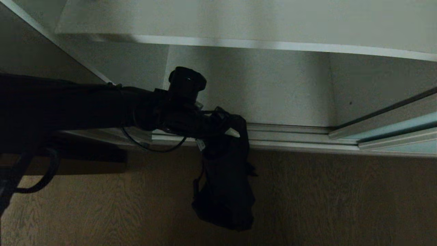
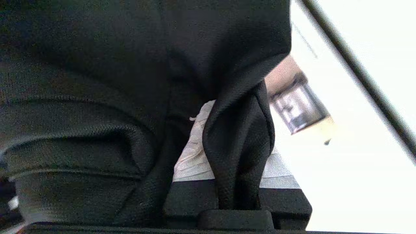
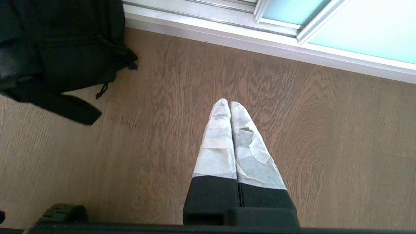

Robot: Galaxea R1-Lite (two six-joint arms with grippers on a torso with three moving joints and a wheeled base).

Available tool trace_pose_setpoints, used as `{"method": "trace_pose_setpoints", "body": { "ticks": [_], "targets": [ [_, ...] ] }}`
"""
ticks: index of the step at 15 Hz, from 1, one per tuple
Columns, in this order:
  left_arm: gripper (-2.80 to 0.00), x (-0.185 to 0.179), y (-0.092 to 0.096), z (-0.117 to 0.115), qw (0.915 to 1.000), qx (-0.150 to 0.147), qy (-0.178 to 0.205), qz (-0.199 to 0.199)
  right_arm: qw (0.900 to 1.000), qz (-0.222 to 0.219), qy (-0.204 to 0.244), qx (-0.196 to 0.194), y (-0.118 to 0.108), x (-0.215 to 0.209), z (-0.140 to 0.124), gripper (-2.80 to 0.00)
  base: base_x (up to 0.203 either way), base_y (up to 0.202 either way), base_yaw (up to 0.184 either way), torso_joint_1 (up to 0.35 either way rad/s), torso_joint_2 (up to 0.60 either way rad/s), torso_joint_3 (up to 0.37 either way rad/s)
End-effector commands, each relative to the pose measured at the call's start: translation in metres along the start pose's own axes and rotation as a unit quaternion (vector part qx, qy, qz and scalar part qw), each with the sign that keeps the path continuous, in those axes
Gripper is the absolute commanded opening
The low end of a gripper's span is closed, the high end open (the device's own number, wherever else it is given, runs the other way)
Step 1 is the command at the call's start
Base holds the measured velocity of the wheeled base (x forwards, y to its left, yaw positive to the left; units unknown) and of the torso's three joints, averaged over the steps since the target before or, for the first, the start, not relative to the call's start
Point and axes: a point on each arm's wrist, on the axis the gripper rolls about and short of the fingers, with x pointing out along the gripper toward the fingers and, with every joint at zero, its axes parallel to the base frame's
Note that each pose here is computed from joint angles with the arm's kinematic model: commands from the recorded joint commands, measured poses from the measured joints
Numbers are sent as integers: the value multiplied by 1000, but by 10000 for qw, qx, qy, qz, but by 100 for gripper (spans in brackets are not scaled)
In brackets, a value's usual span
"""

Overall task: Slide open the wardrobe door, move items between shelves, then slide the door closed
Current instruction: Place the bag on the lower shelf

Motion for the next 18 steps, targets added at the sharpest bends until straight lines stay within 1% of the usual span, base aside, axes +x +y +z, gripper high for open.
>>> {"method": "trace_pose_setpoints", "body": {
  "ticks": [1, 2, 4, 5, 6, 9, 10, 12, 14, 15, 16, 18],
  "targets": [
    [-280, 10, -2, 14, 9998, -76, -156, -82, 10000, 3, -17, -4, 0, 0, 0, -280, 0, 0, 0, 0, 0, 0],
    [-280, 6, -7, 22, 9993, -111, -285, -194, 10000, 3, -17, -4, 0, 0, 0, -280, 0, 0, 0, 0, 0, 0],
    [-280, -9, -15, 46, 9963, -282, -658, -473, 10000, 3, -17, -4, 0, 0, 0, -280, 0, 0, 0, 0, 0, 0],
    [-280, -18, -13, 60, 9939, -391, -862, -565, 10000, 4, -10, -5, 0, 0, 0, -280, 0, 0, 0, 0, 0, 0],
    [-280, -27, -11, 72, 9910, -412, -1069, -694, 10000, 3, -17, -4, 0, 0, 0, -280, 0, 0, 0, 0, 0, 0],
    [-280, -53, -1, 99, 9834, -440, -1574, -790, 10000, 4, -12, -4, 0, 0, 0, -280, 0, 0, 0, 0, 0, 0],
    [-280, -67, 2, 109, 9788, -439, -1807, -854, 10000, 3, -14, -4, 0, 0, 0, -280, 0, 0, 0, 0, 0, 0],
    [-280, -93, 6, 128, 9665, -401, -2310, -1049, 10000, 3, -17, -4, 0, 0, 0, -280, 0, 0, 0, 0, 0, 0],
    [-280, -108, 13, 142, 9543, -423, -2764, -1058, 10000, 3, -17, -4, 0, 0, 0, -280, 0, 0, 0, 0, 0, 0],
    [-280, -113, 15, 147, 9488, -434, -2929, -1096, 10000, 3, -17, -4, 0, 0, 0, -280, 0, 0, 0, 0, 0, 0],
    [-280, -112, 16, 148, 9482, -427, -2945, -1115, 10000, 3, -17, -4, 0, 0, 0, -280, 0, 0, 0, 0, 0, 0],
    [-280, -97, 27, 154, 9501, -452, -2894, -1076, 10000, 3, -17, -4, 0, 0, 0, -280, 0, 0, 0, 0, 0, 0]
  ]
}}
